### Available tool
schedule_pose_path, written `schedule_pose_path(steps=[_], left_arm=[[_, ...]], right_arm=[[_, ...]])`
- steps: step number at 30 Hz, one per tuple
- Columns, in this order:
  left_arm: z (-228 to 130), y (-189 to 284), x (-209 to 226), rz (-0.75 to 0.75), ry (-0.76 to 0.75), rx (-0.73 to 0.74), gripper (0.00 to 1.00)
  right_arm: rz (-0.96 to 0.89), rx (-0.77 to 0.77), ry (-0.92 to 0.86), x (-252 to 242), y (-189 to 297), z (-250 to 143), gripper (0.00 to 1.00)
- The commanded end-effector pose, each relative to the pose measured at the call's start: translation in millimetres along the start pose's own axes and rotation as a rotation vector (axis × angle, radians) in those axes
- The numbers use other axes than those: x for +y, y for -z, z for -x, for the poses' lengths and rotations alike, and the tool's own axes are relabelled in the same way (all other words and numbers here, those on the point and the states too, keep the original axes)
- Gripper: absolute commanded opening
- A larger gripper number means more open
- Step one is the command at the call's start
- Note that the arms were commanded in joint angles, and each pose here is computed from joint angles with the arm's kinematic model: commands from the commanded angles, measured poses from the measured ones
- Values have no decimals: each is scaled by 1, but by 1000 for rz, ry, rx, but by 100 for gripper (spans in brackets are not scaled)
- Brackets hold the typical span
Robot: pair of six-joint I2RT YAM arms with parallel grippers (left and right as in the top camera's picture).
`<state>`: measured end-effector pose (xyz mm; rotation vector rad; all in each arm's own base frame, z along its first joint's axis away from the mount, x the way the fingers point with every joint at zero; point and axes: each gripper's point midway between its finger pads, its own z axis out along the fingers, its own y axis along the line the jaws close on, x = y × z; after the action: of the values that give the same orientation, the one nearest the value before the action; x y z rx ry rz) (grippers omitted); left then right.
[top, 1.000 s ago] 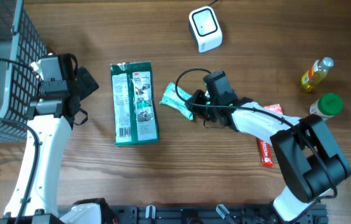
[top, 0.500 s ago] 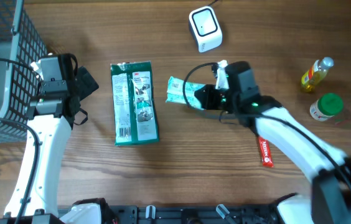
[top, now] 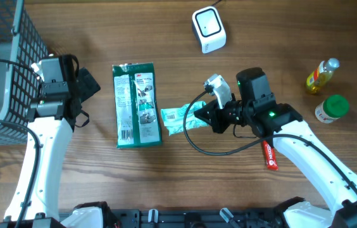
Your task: Scan the item barcode
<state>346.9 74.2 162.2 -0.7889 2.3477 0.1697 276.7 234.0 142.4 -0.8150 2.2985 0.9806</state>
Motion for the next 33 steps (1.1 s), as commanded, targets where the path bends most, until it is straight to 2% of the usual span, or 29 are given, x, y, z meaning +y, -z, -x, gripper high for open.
schedule_pose_path(steps=[1,33], left_arm=[[6,3,3,9,-3,-18,100],[6,3,3,9,-3,-18,100]], right_arm=[[54,-26,71,14,5,6,4],[10,-2,51,6,4,1,4]])
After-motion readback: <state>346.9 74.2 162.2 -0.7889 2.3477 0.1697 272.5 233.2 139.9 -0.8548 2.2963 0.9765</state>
